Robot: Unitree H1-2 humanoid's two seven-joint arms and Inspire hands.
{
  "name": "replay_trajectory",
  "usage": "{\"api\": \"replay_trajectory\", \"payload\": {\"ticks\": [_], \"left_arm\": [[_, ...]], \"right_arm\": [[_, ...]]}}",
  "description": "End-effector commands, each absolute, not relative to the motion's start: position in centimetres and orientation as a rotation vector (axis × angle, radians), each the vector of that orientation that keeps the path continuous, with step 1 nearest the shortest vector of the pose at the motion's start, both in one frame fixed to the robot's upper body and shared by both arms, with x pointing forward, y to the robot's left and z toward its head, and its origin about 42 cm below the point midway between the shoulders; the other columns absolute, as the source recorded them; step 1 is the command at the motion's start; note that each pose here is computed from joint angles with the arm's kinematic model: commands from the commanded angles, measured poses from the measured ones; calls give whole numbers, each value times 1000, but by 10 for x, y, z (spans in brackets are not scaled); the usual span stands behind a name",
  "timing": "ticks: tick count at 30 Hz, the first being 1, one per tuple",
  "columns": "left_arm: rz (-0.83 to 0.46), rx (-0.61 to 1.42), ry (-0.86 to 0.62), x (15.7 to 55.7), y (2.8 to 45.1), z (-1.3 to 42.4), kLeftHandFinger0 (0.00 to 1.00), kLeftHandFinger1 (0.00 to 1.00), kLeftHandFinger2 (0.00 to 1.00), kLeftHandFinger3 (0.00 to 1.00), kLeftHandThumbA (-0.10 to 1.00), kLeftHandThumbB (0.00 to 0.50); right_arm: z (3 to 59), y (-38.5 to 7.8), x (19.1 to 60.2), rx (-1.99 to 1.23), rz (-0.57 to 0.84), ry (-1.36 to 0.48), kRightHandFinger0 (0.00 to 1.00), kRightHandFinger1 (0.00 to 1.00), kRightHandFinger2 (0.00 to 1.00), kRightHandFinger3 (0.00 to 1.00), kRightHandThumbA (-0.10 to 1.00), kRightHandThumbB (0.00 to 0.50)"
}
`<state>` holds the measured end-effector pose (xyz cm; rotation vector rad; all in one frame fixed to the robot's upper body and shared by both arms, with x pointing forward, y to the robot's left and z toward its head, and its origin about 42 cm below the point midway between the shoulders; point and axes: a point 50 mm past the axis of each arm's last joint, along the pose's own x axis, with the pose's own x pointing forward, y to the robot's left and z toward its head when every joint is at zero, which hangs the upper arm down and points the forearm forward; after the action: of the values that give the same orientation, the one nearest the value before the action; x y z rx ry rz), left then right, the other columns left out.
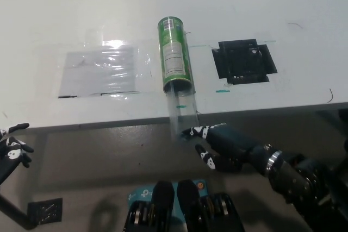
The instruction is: The robot uses its right hand finger to pull out the chips tray kept inside a container in the middle of the desk
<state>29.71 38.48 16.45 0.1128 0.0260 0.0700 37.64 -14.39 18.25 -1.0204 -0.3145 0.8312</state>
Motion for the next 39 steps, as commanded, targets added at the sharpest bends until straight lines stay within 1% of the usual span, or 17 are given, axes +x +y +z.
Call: {"api": "replay_trajectory", "payload": {"ticks": [1, 8, 13, 16, 17, 18, 19, 20, 23, 24, 25, 28, 31, 34, 37, 38, 39], "left_arm": [[56, 133, -30, 301, 389, 181, 307, 296, 344, 649, -41, 93], [59, 139, -26, 300, 389, 180, 321, 306, 352, 637, -44, 85], [55, 135, -24, 299, 388, 179, 316, 302, 350, 659, -37, 81], [54, 133, -25, 298, 388, 177, 320, 306, 354, 659, -61, 78], [57, 133, -24, 298, 387, 178, 310, 301, 347, 643, -62, 87], [57, 132, -21, 298, 387, 177, 303, 298, 344, 632, -62, 86], [51, 124, -18, 296, 386, 175, 295, 289, 339, 629, -65, 87], [50, 121, -16, 296, 386, 175, 305, 295, 342, 626, -64, 85], [57, 120, -4, 294, 386, 173, 316, 300, 343, 616, -56, 92], [53, 132, -6, 294, 387, 172, 319, 304, 349, 627, -58, 81], [53, 132, -6, 294, 387, 172, 320, 305, 349, 629, -58, 81], [57, 124, -2, 293, 386, 173, 345, 313, 356, 641, -70, 91], [58, 125, 0, 293, 386, 174, 330, 303, 350, 637, -70, 91], [64, 111, 4, 293, 386, 174, 324, 300, 340, 619, -75, 102], [64, 114, 5, 293, 386, 174, 338, 308, 349, 619, -75, 96], [65, 123, 7, 292, 386, 173, 358, 319, 359, 626, -77, 87], [59, 115, 0, 292, 386, 172, 362, 320, 359, 626, -76, 89]], "right_arm": [[192, -153, 368, -1010, 828, -317, 0, 12, 798, 845, -100, 231], [189, -161, 356, -964, 835, -291, 14, 27, 829, 868, -100, 205], [189, -162, 357, -948, 800, -271, 121, 80, 826, 874, -100, 186], [192, -161, 359, -947, 770, -295, 108, 78, 897, 992, -100, 205], [199, -158, 363, -960, 776, -294, 184, 294, 1000, 1000, -100, 308], [199, -158, 362, -961, 777, -291, 183, 305, 1000, 1000, -100, 267], [207, -158, 368, -965, 786, -295, 307, 529, 1000, 1000, -100, 347], [210, -158, 370, -972, 781, -301, 350, 594, 1000, 1000, -100, 367], [227, -157, 380, -948, 758, -322, 448, 820, 1000, 1000, -100, 369], [240, -157, 386, -926, 735, -347, 711, 904, 1000, 1000, -100, 336], [240, -157, 386, -925, 736, -347, 718, 906, 1000, 1000, -100, 336], [263, -152, 396, -924, 695, -394, 738, 712, 1000, 1000, -100, 352], [271, -148, 397, -925, 687, -414, 737, 687, 1000, 1000, -100, 354], [283, -148, 396, -935, 697, -443, 822, 677, 1000, 1000, -100, 339], [291, -157, 391, -953, 694, -454, 763, 639, 1000, 1000, -100, 330], [301, -170, 385, -936, 680, -445, 600, 598, 1000, 1000, -100, 324], [306, -175, 381, -940, 671, -449, 583, 568, 1000, 1000, -100, 323]]}}
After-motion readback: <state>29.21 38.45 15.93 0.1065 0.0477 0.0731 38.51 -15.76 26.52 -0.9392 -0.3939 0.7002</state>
